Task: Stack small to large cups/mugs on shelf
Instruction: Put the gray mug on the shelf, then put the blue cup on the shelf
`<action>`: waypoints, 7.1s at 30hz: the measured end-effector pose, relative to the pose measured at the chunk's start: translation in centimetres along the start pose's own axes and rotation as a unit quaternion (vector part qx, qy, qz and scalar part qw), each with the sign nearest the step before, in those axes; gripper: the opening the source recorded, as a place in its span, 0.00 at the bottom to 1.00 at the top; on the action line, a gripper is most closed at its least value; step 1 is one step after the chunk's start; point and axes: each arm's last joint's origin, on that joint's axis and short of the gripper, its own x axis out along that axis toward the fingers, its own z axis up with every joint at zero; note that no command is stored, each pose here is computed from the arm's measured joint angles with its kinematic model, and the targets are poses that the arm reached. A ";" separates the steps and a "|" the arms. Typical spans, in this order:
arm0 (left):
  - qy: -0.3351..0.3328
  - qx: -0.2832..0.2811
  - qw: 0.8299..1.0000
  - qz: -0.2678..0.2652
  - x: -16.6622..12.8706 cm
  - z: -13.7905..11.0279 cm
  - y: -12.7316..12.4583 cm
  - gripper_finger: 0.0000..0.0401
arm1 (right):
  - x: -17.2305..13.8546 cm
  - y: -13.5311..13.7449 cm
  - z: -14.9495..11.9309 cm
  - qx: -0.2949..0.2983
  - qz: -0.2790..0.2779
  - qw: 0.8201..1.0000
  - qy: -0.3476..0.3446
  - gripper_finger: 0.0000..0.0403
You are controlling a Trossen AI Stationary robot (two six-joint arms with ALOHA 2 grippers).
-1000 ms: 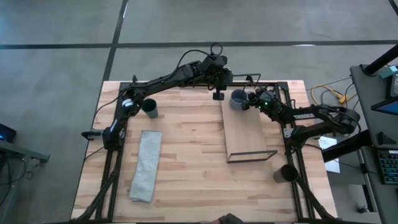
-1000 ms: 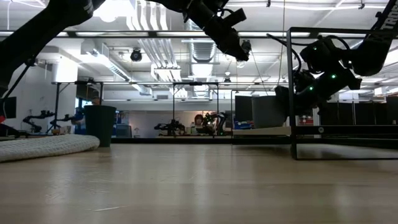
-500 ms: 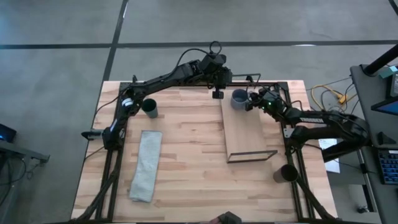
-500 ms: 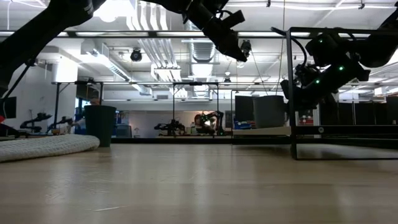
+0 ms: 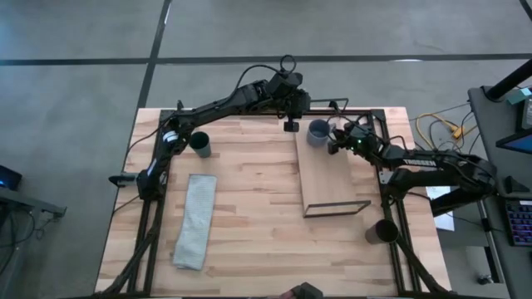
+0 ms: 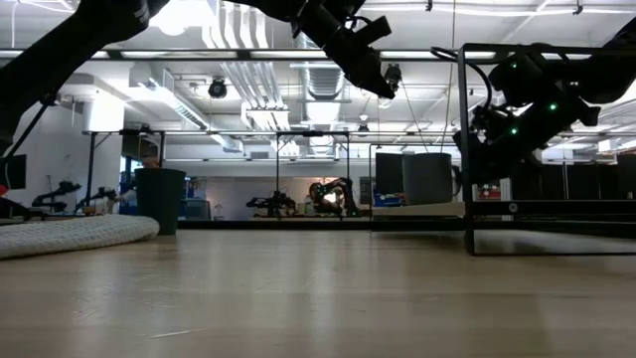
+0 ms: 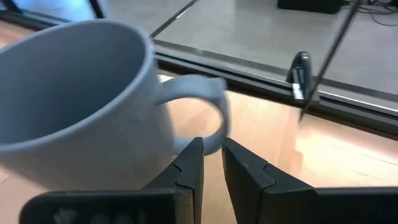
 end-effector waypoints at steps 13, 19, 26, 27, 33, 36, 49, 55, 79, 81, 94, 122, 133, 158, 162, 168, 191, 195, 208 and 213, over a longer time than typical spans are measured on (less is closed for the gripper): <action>0.000 0.000 1.000 0.000 0.0 0.0 0.0 0.26 | -2.0 0.9 -0.5 -0.010 0.035 0.999 0.027 0.13; 0.017 0.001 1.000 -0.014 -0.1 -0.2 -0.4 0.26 | -3.6 1.2 0.0 0.035 0.136 0.989 0.037 0.13; 0.095 -0.035 0.994 -0.050 -2.3 -0.6 -1.2 0.26 | -5.9 2.0 0.9 0.075 0.362 0.927 0.065 0.13; 0.103 -0.044 0.992 -0.055 -2.9 -0.6 -1.3 0.26 | -6.3 2.0 1.1 0.089 0.381 0.918 0.067 0.13; 0.141 -0.065 0.984 -0.087 -6.0 -0.2 -2.0 0.26 | -7.3 1.9 2.0 0.179 0.410 0.892 0.064 0.13; 0.153 -0.093 0.980 -0.092 -8.1 0.1 -2.0 0.26 | -7.6 1.9 2.4 0.192 0.420 0.885 0.048 0.13; 0.313 -0.329 0.888 -0.077 -15.3 -1.4 -2.7 0.26 | -7.3 2.1 2.9 0.191 0.416 0.889 0.014 0.13; 0.311 -0.341 0.885 -0.066 -15.9 -1.4 -2.6 0.26 | -7.6 2.3 3.5 0.165 0.438 0.883 -0.024 0.14; 0.460 -0.418 0.782 -0.046 -13.4 -7.4 -6.1 0.26 | -10.8 3.3 9.7 0.175 0.501 0.847 -0.026 0.34; 0.474 -0.440 0.762 -0.031 -14.4 -8.6 -6.4 0.26 | -11.4 3.4 10.4 0.166 0.520 0.838 -0.023 0.33; 0.425 -0.550 0.718 0.038 -18.8 -13.5 -8.8 0.26 | -12.6 3.5 11.9 0.157 0.534 0.830 -0.022 0.32; 0.447 -0.511 0.727 0.098 -16.3 -17.9 -9.5 0.26 | -12.5 3.5 11.8 0.178 0.534 0.827 -0.008 0.30; 0.448 -0.523 0.720 0.081 -15.5 -19.2 -10.4 0.26 | -12.5 3.5 11.8 0.178 0.533 0.827 -0.008 0.30; 0.440 -0.510 0.737 0.051 -14.5 -20.1 -10.8 0.01 | -12.5 3.5 11.8 0.178 0.533 0.827 -0.008 0.30; 0.432 -0.503 0.747 0.034 -14.5 -19.7 -10.5 0.01 | -12.5 3.5 11.8 0.178 0.533 0.827 -0.008 0.30; 0.384 -0.486 0.785 -0.006 -14.8 -17.3 -9.3 0.00 | -12.5 3.5 11.8 0.178 0.533 0.827 -0.008 0.30; 0.190 -0.185 0.955 -0.136 -9.8 -2.9 -9.6 0.00 | -12.5 3.5 11.8 0.178 0.533 0.827 -0.009 0.30; 0.148 -0.147 0.968 -0.138 -9.0 -0.1 -9.2 0.00 | -12.5 3.5 11.8 0.177 0.533 0.828 -0.010 0.30; 0.095 -0.053 0.975 -0.195 -5.6 2.7 -10.7 0.00 | -12.1 3.4 11.1 0.150 0.514 0.844 0.011 0.30; 0.069 -0.051 0.974 -0.207 -4.0 2.9 -11.5 0.00 | -12.0 3.4 10.8 0.131 0.508 0.851 0.014 0.30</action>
